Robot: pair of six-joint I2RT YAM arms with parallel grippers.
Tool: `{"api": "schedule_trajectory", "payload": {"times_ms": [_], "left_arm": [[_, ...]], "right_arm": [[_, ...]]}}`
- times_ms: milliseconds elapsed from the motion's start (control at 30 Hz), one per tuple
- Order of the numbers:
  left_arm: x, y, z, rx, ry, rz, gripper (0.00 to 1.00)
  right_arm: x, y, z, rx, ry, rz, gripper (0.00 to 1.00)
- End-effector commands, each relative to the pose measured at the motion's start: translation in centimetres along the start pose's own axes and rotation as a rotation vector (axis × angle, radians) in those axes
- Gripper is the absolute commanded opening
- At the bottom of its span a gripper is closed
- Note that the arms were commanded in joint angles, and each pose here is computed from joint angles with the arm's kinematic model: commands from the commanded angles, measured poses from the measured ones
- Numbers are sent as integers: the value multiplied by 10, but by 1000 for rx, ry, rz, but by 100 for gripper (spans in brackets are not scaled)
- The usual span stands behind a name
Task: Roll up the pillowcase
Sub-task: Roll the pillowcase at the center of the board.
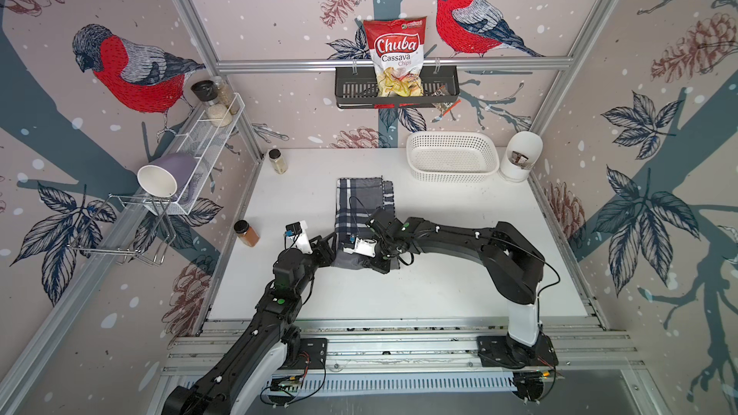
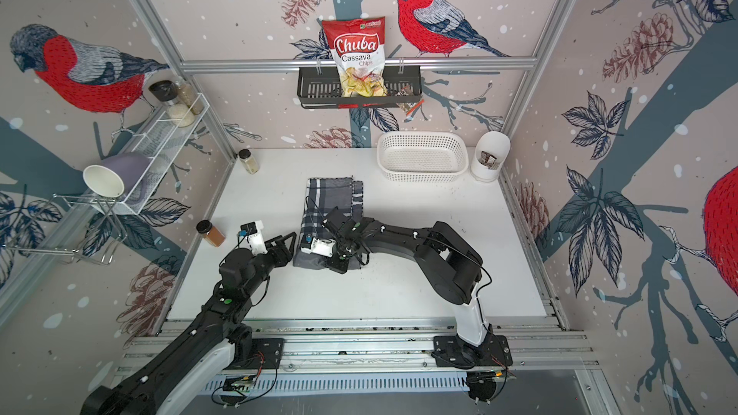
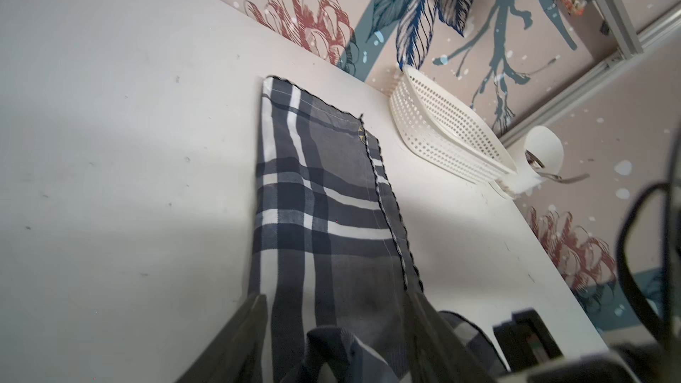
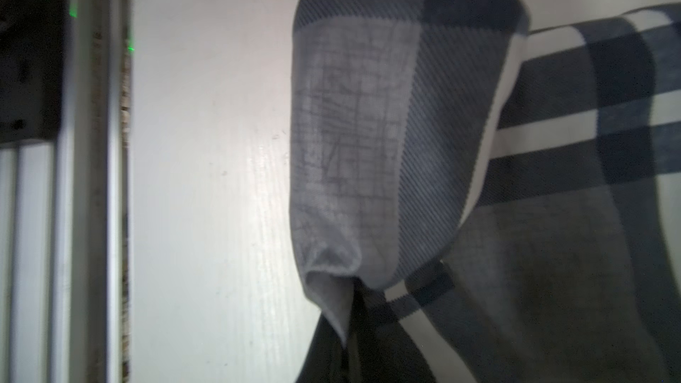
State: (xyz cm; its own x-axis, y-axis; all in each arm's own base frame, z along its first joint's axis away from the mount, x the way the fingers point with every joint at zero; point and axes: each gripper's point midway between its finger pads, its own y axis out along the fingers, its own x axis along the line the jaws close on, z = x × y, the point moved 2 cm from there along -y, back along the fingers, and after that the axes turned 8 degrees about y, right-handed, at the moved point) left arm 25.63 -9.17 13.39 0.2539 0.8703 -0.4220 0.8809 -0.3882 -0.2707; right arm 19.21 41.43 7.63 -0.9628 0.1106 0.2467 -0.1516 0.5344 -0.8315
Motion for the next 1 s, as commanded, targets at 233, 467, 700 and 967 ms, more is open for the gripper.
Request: {"api": "schedule_trajectory", "payload": {"times_ms": [233,467,700,967], "left_arm": [[-31,3,15,10,43,216,67],[-27,12,26,43,57,190,81],[-8,26,45,124,35,76,51],[17,51,58,228,-25,-90,4]], "right_arm": [[16,-31,8,99,210,-536,0],[-19,-12,5,137,268,-553,0],[-49,2,-3,142,311,-478,17],[-79,-24,-42,-40,256,-148,79]]}}
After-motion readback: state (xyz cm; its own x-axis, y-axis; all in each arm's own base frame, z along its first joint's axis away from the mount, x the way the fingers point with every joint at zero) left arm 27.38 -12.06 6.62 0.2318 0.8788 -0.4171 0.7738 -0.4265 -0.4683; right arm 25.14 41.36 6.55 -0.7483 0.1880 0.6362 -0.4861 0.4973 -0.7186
